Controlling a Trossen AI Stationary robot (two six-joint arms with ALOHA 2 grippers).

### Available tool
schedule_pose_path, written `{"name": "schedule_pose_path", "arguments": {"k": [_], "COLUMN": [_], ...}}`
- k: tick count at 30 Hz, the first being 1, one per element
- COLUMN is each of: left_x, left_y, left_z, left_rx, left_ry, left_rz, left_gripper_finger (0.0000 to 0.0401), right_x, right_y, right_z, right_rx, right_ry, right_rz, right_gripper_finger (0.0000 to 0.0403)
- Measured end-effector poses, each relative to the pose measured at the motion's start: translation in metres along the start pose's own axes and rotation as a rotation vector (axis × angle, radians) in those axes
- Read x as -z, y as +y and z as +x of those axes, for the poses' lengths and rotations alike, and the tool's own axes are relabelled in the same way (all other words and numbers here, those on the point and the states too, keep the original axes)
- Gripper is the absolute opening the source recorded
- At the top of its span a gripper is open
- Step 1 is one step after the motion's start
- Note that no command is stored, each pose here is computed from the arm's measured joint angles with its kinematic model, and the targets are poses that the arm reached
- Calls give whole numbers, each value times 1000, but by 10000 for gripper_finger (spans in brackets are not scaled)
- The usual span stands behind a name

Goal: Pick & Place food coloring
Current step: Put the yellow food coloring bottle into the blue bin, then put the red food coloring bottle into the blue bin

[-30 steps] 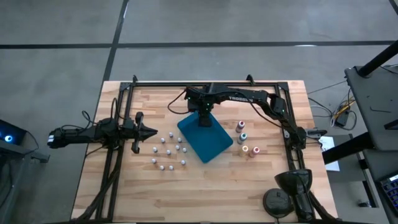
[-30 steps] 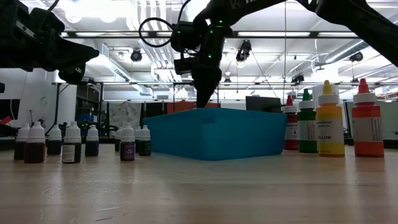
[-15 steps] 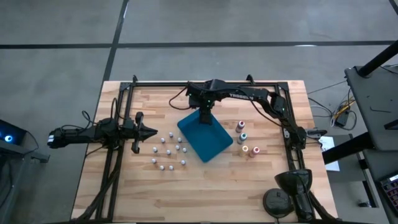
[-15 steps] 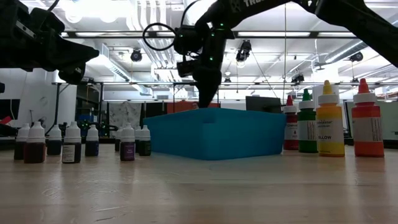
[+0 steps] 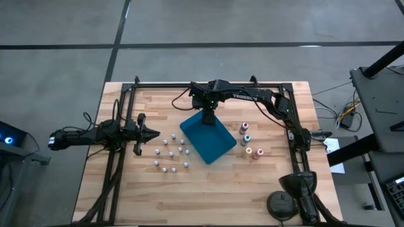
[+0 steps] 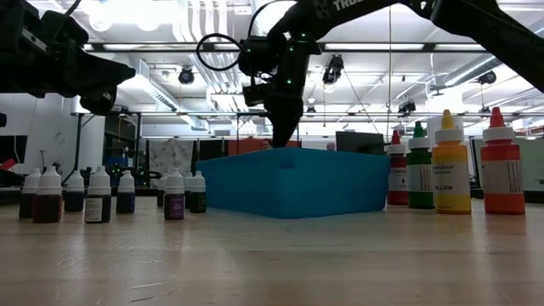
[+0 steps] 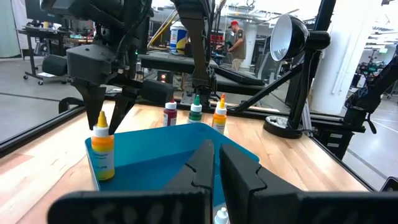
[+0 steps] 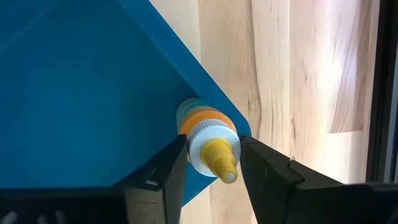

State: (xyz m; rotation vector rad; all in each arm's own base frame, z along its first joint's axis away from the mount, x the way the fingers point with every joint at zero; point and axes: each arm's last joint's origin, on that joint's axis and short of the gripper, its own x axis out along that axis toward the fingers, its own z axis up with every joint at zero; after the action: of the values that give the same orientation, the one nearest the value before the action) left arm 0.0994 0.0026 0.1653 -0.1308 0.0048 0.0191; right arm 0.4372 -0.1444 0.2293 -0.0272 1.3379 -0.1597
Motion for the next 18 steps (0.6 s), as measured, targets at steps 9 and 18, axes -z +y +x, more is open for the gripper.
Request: {"name": "schedule_pose_path", "arguments": {"k": [9,18], "left_x": [0,0], "left_y": [0,0], "left_z": [0,0], "left_rx": [0,0], "left_ry": [0,0], "left_rz": [0,0], "left_gripper_finger": [0,0], "right_x": [0,4], "right_y": [0,0], "right_z": [0,-25], "right_rx": [0,7], "right_ry": [0,-29], "right_rz": [-1,-2], "right_gripper_finger": [183,196]}}
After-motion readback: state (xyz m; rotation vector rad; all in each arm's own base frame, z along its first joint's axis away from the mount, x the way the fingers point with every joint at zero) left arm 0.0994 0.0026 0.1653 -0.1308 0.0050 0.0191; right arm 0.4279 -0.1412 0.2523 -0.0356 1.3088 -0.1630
